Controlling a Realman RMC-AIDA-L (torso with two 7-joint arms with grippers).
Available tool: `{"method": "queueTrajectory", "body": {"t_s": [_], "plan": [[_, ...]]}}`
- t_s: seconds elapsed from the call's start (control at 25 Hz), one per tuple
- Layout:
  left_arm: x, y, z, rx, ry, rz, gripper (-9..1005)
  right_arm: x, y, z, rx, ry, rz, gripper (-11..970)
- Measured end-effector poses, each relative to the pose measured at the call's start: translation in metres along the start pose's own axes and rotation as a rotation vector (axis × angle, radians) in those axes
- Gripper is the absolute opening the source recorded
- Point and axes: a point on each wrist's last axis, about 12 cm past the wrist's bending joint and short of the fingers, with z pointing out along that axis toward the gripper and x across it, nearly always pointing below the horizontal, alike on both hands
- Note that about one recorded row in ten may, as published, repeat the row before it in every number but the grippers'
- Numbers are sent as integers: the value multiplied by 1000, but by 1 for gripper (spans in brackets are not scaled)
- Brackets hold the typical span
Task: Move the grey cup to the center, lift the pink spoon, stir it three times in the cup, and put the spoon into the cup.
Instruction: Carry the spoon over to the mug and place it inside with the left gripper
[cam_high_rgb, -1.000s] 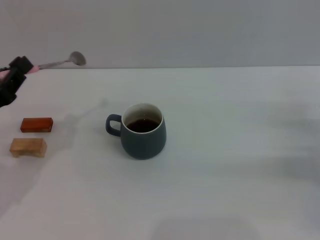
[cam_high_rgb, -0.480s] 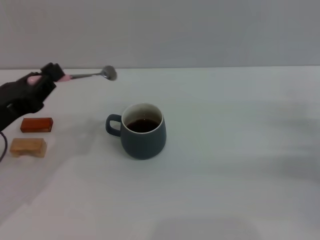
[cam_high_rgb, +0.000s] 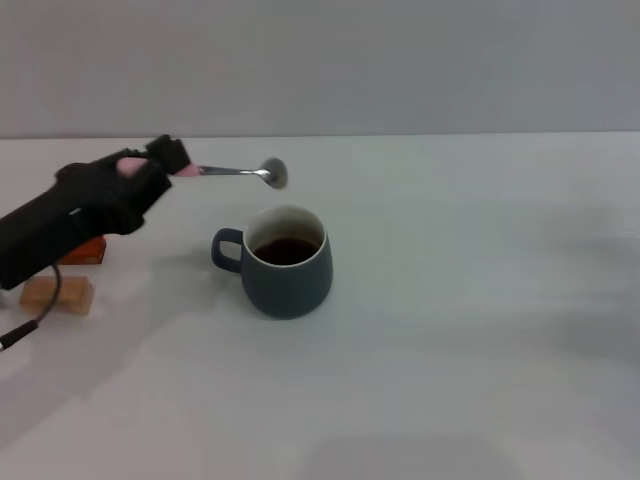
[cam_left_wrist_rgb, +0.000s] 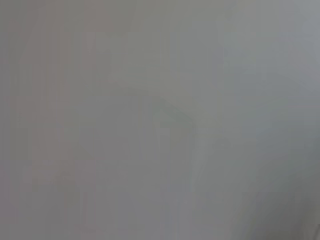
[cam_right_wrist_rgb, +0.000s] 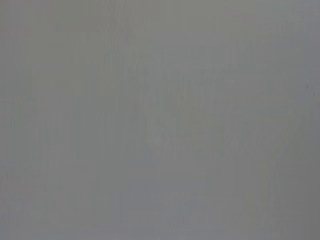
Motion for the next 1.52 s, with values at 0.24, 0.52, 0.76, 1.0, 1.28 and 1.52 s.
{"method": "queueTrajectory", "body": {"t_s": [0.24, 0.52, 0.76, 1.0, 1.28, 1.52], "plan": [[3, 5, 12, 10, 60, 31, 144, 0, 0, 0, 0, 0, 2, 631], [6, 15, 23, -29, 138, 117, 144, 1, 2, -1, -10, 3, -2, 631], [3, 19, 26, -54, 173, 157, 144, 1, 2, -1, -11, 4, 0, 632], [-5, 13, 30, -29, 200, 181, 144, 2, 3, -1, -9, 7, 3, 632], [-13, 10, 32, -19, 242, 213, 144, 2, 4, 1, -11, 18, 4, 632], [-10, 11, 41, -30, 306, 244, 144, 1, 5, 2, -13, 18, 5, 632]]}}
